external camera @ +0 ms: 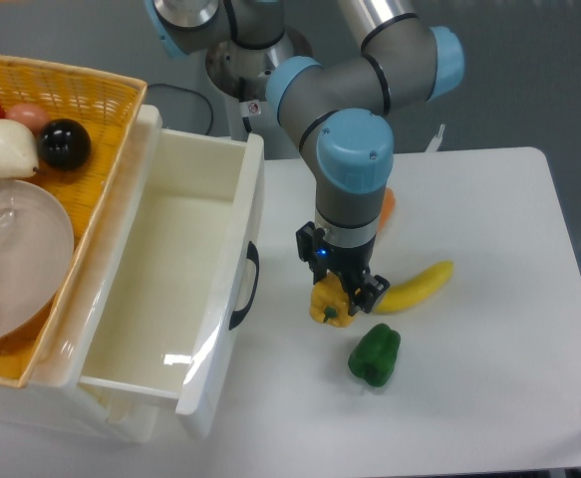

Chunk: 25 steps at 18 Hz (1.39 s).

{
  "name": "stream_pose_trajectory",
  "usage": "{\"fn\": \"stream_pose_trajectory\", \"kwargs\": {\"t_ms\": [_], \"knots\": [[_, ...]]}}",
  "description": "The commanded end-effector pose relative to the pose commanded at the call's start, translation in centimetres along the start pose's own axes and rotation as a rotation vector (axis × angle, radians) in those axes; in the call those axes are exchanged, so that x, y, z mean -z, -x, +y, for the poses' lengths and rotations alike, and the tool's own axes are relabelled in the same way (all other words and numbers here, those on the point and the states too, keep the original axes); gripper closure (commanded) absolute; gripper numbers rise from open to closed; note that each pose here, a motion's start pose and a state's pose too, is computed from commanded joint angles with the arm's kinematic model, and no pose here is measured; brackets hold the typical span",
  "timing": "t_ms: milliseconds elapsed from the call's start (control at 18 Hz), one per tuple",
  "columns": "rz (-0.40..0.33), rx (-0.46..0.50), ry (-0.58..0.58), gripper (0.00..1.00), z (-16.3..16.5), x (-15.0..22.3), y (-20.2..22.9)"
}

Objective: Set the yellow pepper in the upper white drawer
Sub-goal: 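Close the gripper on the yellow bell pepper beside the banana, then lift the yellow pepper and carry it toward the open white drawer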

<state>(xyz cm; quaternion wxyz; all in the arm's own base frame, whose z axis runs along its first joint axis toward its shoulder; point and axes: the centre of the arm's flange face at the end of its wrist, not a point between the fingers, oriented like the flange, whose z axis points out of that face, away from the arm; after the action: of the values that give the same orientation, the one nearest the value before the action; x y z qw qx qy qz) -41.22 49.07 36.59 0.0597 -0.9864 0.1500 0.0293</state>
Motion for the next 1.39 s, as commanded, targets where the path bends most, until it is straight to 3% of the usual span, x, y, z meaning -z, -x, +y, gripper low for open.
{"fn": "stream_pose_trajectory", "kwargs": {"t_ms": [778, 1000, 1111, 1389], "knots": [[0.025, 0.170, -0.086, 0.77, 0.6, 1.2, 0.8], [0.023, 0.282, -0.082, 0.77, 3.3, 5.1, 0.7], [0.054, 0.337, -0.088, 0.77, 3.0, 5.9, 0.6], [0.095, 0.514, -0.220, 0.77, 3.4, 9.2, 0.6]]}}
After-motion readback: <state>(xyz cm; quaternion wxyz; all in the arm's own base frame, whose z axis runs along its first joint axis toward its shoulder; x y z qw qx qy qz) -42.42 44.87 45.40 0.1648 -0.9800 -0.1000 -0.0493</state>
